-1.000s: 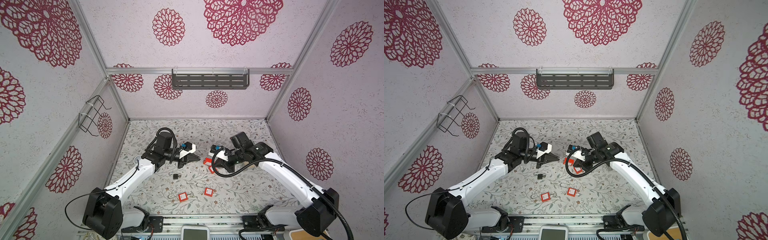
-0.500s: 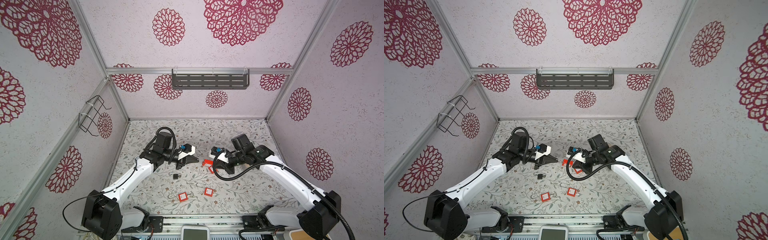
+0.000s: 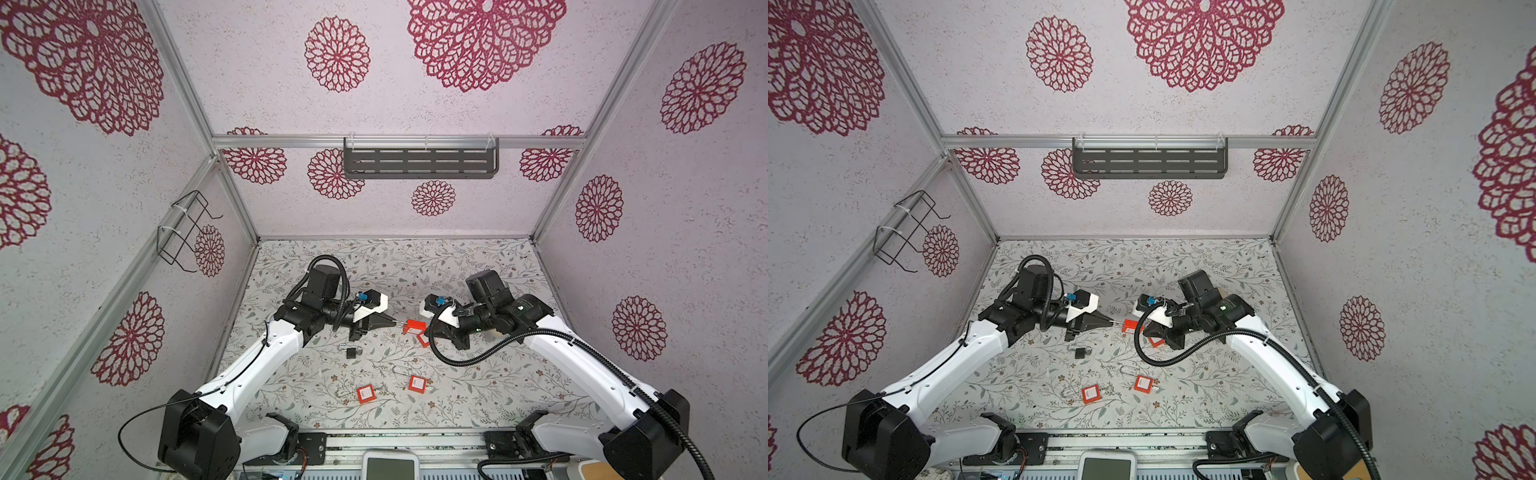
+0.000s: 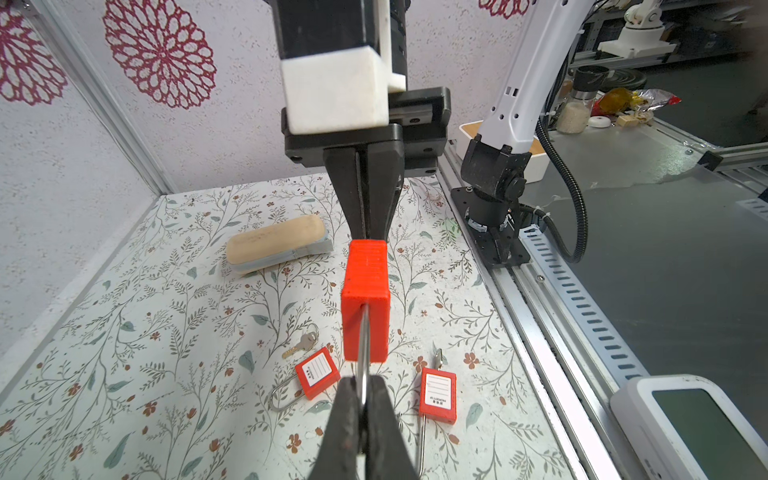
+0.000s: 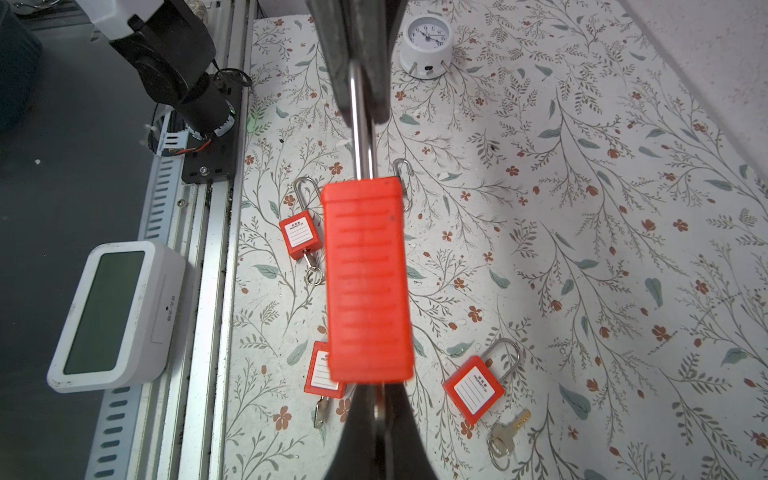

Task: Lock with the key

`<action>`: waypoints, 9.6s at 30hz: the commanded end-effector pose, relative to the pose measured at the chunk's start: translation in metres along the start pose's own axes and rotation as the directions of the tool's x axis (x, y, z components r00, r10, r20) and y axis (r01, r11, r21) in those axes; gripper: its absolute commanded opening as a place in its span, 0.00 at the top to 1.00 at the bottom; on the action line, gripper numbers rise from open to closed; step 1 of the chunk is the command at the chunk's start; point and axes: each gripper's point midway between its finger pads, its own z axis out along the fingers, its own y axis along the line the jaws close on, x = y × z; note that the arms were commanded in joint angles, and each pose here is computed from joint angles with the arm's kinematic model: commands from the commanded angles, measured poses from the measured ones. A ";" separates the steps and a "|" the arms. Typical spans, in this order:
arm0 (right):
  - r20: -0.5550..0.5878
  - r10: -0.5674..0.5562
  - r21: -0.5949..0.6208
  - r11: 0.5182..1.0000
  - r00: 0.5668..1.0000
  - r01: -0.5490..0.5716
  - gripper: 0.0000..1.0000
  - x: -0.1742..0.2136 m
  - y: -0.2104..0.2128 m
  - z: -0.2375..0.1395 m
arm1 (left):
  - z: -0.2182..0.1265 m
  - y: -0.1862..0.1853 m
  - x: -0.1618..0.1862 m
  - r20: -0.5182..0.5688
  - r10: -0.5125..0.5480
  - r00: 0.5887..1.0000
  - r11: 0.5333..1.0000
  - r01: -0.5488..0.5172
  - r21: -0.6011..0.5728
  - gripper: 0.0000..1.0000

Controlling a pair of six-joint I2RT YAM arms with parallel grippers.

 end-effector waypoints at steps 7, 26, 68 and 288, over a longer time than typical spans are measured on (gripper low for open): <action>-0.086 -0.024 0.142 0.989 0.996 0.036 1.00 0.015 -0.020 -0.015 | -0.001 -0.009 -0.002 -0.007 -0.026 1.000 0.999 0.027 0.046 1.00; -0.116 -0.003 0.093 0.996 0.993 0.014 1.00 0.033 -0.018 -0.002 | -0.002 0.006 -0.005 -0.034 -0.037 0.999 0.999 0.037 -0.026 1.00; -0.094 0.104 0.063 0.993 0.990 -0.098 1.00 0.040 -0.029 0.008 | -0.003 0.032 0.005 -0.116 0.059 0.991 0.997 -0.066 -0.050 1.00; -0.156 0.454 0.487 0.808 0.877 -0.331 0.67 0.024 -0.097 0.077 | -0.152 0.089 0.091 0.336 -0.671 0.661 0.053 0.496 -0.867 0.03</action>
